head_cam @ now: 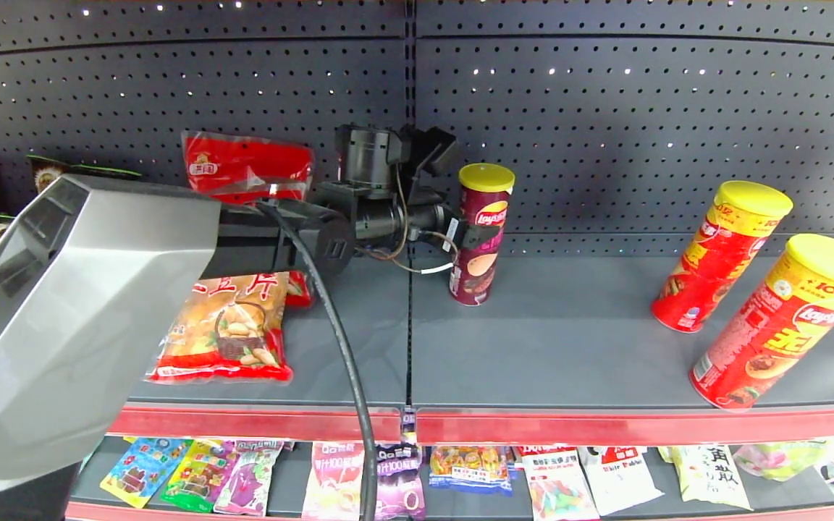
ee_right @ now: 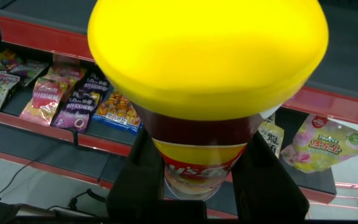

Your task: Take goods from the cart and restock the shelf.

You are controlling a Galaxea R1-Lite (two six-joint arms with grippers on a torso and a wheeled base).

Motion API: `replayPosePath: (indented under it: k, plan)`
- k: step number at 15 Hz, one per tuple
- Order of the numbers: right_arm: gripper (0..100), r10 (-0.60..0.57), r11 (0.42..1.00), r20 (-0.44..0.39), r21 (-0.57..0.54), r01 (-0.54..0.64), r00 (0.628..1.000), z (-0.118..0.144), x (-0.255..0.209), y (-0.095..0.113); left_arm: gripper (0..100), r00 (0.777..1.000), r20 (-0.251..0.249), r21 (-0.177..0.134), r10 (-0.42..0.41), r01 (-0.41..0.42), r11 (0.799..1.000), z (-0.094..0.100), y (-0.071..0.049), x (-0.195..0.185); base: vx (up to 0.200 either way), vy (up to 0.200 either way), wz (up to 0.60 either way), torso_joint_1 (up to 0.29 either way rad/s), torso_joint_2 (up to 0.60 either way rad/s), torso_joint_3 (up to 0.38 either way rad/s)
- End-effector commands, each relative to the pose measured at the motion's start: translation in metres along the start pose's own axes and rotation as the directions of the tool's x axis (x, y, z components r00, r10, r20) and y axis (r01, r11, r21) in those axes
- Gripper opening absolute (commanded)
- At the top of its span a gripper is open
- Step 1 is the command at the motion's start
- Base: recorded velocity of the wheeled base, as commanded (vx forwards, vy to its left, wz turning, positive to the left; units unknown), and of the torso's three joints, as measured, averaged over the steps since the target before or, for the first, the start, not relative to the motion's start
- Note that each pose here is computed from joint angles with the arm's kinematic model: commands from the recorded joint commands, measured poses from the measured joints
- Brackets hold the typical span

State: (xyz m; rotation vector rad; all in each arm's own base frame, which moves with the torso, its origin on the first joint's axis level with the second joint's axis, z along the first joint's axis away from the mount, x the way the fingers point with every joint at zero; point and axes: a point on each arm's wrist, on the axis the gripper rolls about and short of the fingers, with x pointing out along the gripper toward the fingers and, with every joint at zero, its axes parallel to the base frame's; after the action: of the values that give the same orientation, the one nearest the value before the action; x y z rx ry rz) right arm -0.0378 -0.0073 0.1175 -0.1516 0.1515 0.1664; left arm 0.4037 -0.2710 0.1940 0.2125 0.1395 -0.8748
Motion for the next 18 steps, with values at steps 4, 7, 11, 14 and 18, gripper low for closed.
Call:
replayPosePath:
  k: [4,7,11,14,18]
  plan:
    - [0,0.001,1.0,-0.001,0.001,-0.001,1.0,0.0,0.0,0.0,100,1.0,0.028,0.007,0.004,-0.004,1.0,0.003,0.001,0.008,0.0,0.0,0.0,0.0,0.0,0.0]
    - [0,0.001,1.0,-0.006,0.012,-0.001,1.0,-0.001,0.001,0.0,0,1.0,0.028,0.009,0.01,-0.01,1.0,0.0,0.002,0.014,0.0,0.0,0.0,0.0,0.0,0.0]
    - [0,0.001,1.0,-0.007,0.013,-0.001,1.0,-0.002,0.001,0.0,0,1.0,0.018,0.007,-0.007,0.007,1.0,0.002,-0.004,0.014,0.0,0.0,0.0,0.0,0.0,0.0]
    - [0,0.003,1.0,-0.016,0.013,-0.003,1.0,-0.003,0.002,0.0,0,0.999,0.04,-0.031,-0.008,0.009,0.999,0.016,-0.005,0.0,0.0,0.0,0.0,0.0,0.0,0.0]
    - [0,0.005,1.0,-0.019,0.014,-0.004,1.0,-0.003,0.003,0.001,0,0.983,0.035,-0.067,-0.178,0.18,0.981,0.031,-0.019,-0.051,0.0,0.0,0.0,0.0,0.0,0.0]
